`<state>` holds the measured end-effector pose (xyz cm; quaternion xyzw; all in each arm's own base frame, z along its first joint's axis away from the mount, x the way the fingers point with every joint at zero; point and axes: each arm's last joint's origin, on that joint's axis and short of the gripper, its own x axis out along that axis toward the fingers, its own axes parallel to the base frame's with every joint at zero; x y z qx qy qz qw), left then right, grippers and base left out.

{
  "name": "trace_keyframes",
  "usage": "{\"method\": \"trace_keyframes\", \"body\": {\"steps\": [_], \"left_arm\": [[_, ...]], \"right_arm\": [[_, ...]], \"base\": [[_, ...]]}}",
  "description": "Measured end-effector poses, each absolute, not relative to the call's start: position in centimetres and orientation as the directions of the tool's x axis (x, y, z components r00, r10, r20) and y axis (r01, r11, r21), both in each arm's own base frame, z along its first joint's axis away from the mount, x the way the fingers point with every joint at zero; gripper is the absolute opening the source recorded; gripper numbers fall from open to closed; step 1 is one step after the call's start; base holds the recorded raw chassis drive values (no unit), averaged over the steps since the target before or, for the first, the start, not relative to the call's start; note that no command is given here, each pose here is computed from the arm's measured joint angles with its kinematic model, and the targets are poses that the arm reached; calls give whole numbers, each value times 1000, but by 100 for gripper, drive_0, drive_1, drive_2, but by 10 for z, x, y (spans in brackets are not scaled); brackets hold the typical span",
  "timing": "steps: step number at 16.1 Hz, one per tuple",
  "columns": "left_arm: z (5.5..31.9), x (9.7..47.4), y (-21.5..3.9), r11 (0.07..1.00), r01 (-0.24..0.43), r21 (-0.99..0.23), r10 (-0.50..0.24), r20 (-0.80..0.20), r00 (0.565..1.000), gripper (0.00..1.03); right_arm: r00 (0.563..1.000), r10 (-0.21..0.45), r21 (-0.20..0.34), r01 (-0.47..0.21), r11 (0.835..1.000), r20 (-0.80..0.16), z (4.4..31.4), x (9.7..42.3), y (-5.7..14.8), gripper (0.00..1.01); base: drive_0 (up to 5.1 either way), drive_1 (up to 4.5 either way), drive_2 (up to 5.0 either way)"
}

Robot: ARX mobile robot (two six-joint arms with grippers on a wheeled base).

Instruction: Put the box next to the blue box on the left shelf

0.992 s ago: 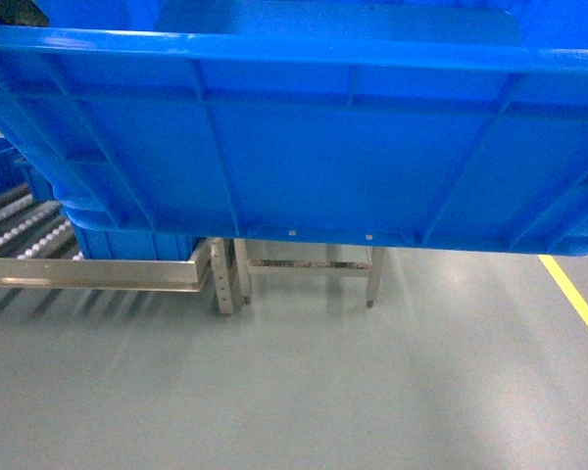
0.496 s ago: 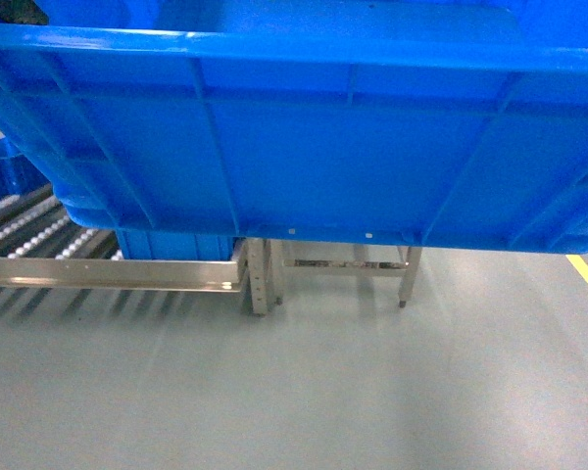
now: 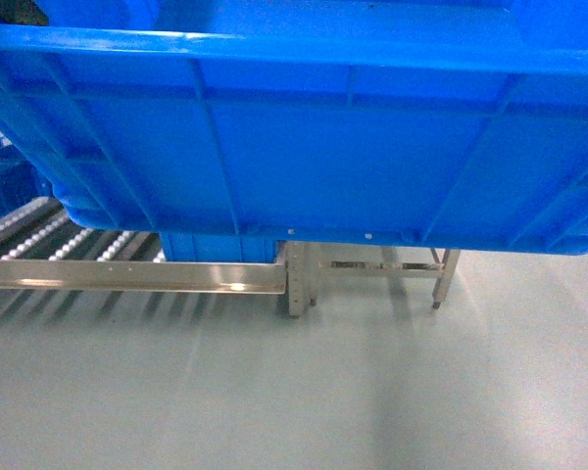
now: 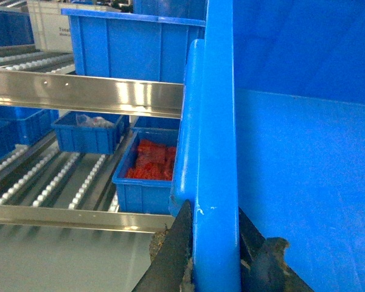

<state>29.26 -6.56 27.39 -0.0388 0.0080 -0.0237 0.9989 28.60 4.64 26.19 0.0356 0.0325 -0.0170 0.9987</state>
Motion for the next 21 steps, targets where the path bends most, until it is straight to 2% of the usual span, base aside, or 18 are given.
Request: {"method": "trace_keyframes", "body": {"steps": [21], "left_arm": [[274, 293, -66, 996, 47, -79, -49, -16, 999, 9]], "right_arm": [[997, -32, 69, 36, 997, -68, 262, 286, 46, 9]], "base": [[-494, 251, 251]]}}
